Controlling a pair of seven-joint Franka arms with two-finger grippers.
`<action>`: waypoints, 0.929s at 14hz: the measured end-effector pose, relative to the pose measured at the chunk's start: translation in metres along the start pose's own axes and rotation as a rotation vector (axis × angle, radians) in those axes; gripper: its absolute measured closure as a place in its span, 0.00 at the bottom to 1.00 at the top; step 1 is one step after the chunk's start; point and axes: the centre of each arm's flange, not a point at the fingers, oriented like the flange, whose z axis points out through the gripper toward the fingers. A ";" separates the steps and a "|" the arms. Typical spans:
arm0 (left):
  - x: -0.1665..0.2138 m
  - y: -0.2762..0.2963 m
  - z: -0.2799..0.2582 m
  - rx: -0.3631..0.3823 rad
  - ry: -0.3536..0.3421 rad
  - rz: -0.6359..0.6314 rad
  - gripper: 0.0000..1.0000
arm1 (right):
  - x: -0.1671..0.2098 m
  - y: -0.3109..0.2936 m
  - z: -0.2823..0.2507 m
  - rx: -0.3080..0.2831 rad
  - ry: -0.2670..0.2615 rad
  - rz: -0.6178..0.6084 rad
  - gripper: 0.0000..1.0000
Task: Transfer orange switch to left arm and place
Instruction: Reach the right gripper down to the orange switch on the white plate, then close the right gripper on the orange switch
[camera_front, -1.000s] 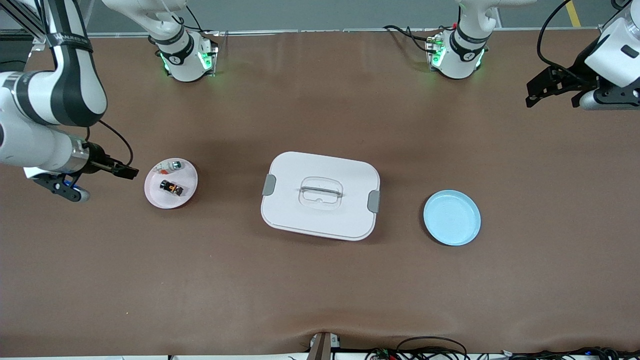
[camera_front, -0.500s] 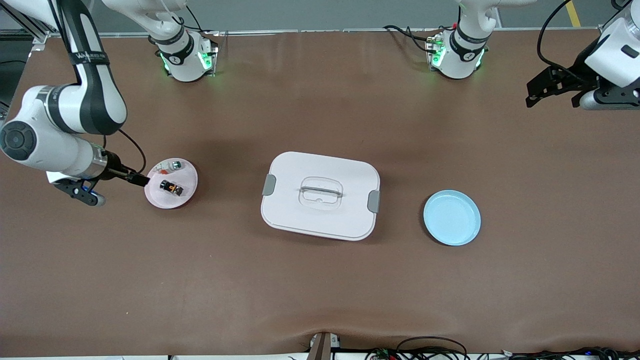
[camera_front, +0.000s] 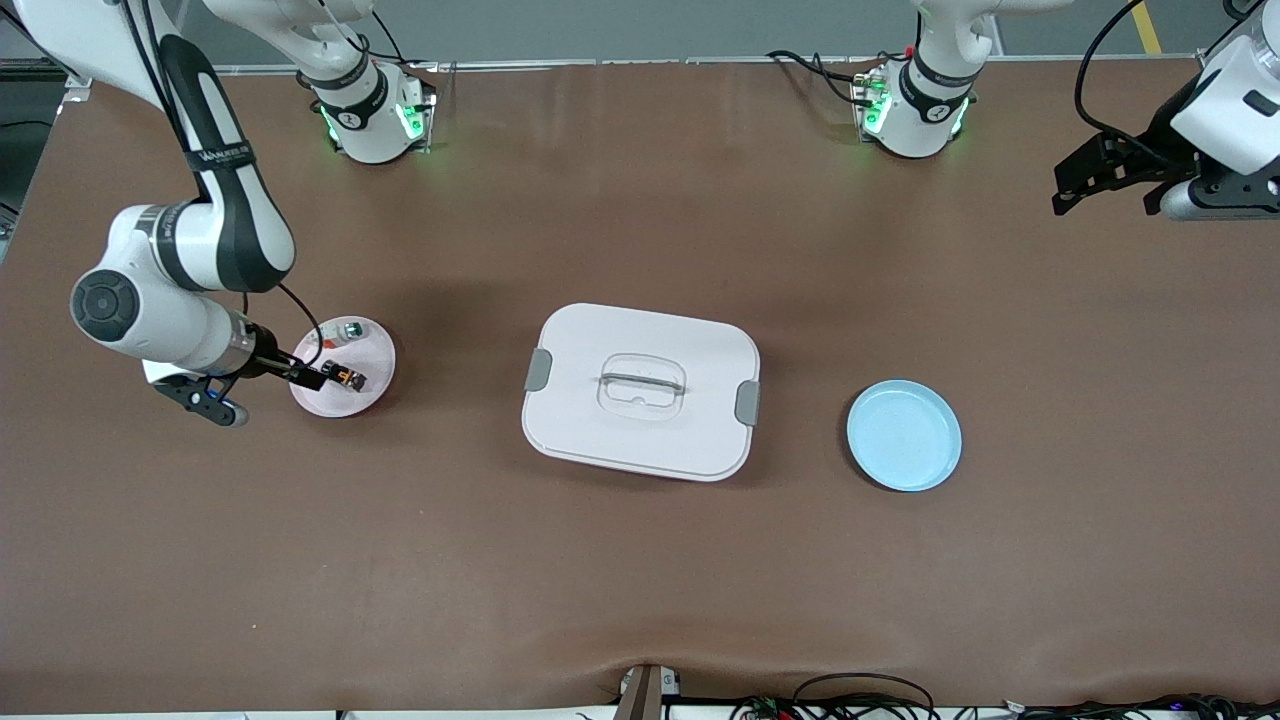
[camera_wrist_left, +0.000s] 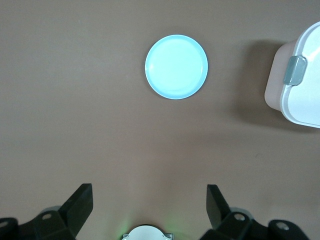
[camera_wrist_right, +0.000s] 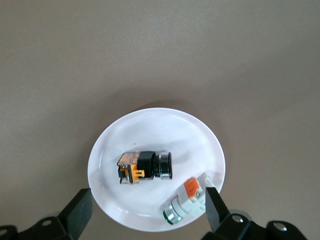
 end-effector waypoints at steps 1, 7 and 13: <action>0.000 0.000 0.000 0.000 0.000 0.001 0.00 | -0.001 0.000 0.008 0.003 0.006 0.000 0.00; 0.000 0.002 0.000 0.000 0.001 0.004 0.00 | 0.000 -0.009 0.046 0.009 0.026 -0.014 0.00; 0.000 0.001 -0.001 0.000 0.005 0.003 0.00 | -0.001 -0.012 0.064 0.001 0.014 -0.019 0.00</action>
